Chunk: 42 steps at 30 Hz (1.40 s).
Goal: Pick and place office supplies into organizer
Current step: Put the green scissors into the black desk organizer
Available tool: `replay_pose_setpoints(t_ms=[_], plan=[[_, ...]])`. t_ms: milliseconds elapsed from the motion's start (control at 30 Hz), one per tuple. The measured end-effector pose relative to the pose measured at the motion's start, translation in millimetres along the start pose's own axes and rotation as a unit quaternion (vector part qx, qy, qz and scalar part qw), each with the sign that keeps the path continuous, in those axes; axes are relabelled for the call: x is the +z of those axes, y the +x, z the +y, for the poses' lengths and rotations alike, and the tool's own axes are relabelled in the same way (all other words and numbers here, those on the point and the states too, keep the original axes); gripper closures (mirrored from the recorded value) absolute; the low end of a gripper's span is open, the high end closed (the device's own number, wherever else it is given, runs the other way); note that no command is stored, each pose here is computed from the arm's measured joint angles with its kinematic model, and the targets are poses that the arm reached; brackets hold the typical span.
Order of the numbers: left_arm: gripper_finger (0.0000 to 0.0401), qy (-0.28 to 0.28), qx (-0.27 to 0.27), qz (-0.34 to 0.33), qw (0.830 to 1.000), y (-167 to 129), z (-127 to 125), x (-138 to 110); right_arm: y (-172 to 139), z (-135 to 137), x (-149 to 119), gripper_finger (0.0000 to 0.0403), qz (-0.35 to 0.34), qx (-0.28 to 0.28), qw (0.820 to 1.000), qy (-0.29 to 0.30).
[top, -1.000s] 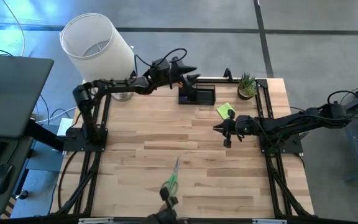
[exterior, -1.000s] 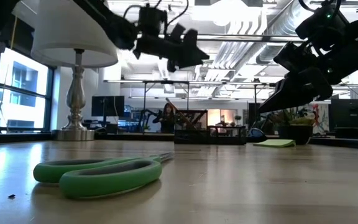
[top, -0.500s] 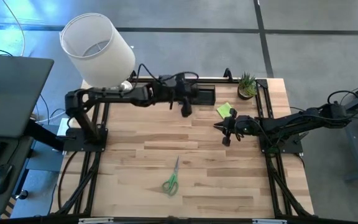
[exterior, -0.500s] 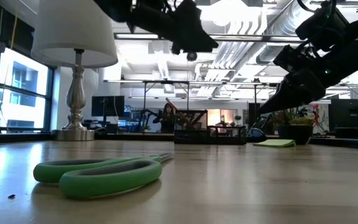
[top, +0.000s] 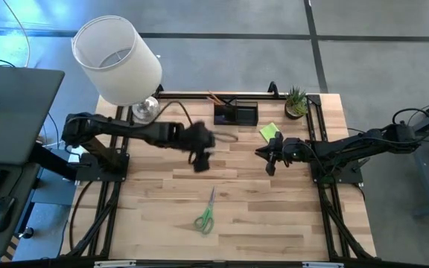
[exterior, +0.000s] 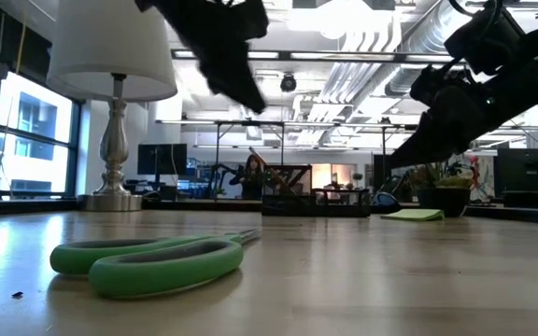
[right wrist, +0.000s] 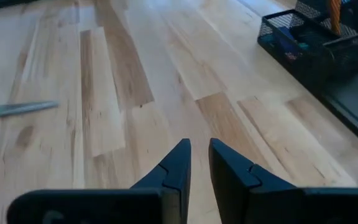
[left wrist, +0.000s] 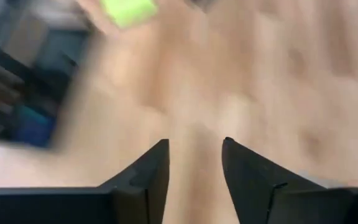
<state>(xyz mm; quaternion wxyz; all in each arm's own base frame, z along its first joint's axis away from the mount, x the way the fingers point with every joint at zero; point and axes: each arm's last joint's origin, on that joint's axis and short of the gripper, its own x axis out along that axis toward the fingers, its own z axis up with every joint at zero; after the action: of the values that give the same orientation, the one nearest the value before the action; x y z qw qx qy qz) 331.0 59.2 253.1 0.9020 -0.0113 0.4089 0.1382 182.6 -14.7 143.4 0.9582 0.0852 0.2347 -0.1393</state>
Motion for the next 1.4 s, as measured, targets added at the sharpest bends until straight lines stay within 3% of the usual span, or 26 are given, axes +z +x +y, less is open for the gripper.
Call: replay_pose_setpoints(t_ms=[200,400,500,567,667,733,833,933,1000,1100,1400], plan=[[0.0293,-0.048,-0.11,0.105,0.987,-0.2,-34.8,-20.2,-0.1,1.2,5.2,0.0352,-0.027,0.006,0.999,-0.032],[0.0305,0.058,-0.121,0.103,0.986,-8.3,-64.7,-25.3,-1.0,6.1,11.5,0.035,-0.052,0.074,0.996,-0.019],[0.0311,0.107,-0.085,0.1,0.985,-11.6,-74.8,-28.5,-2.1,10.0,13.7,0.0351,-0.061,0.111,0.992,-0.021],[0.0316,0.117,-0.036,0.092,0.988,-13.6,-77.0,-27.5,-2.6,12.1,13.9,0.0351,-0.065,0.108,0.992,-0.022],[0.0325,0.089,0.043,0.048,0.994,-20.3,-74.0,-16.7,-2.0,13.5,17.8,0.0351,-0.063,0.082,0.994,-0.022],[0.0333,0.067,0.048,0.01,0.997,-27.0,-78.7,-11.6,-1.2,14.9,21.9,0.0351,-0.049,0.08,0.995,-0.015],[0.0345,0.092,-0.055,0.037,0.994,-30.9,-93.0,-18.7,-0.1,20.3,25.5,0.0351,-0.032,0.085,0.996,-0.024],[0.0353,0.055,-0.134,0.094,0.985,-27.3,-103.1,-28.6,2.6,25.6,28.0,0.0351,-0.033,0.079,0.995,-0.057],[0.0354,0.053,-0.127,0.124,0.983,-23.2,-105.9,-35.2,6.2,29.1,31.5,0.0351,-0.032,0.08,0.993,-0.078],[0.0348,0.099,-0.125,0.149,0.976,-18.2,-115.6,-44.1,14.6,33.4,36.6,0.0351,-0.026,0.07,0.994,-0.077],[0.0333,0.176,-0.235,0.134,0.946,-13.8,-156.7,-53.9,45.6,43.3,38.9,0.0351,-0.001,0.07,0.994,-0.08]])
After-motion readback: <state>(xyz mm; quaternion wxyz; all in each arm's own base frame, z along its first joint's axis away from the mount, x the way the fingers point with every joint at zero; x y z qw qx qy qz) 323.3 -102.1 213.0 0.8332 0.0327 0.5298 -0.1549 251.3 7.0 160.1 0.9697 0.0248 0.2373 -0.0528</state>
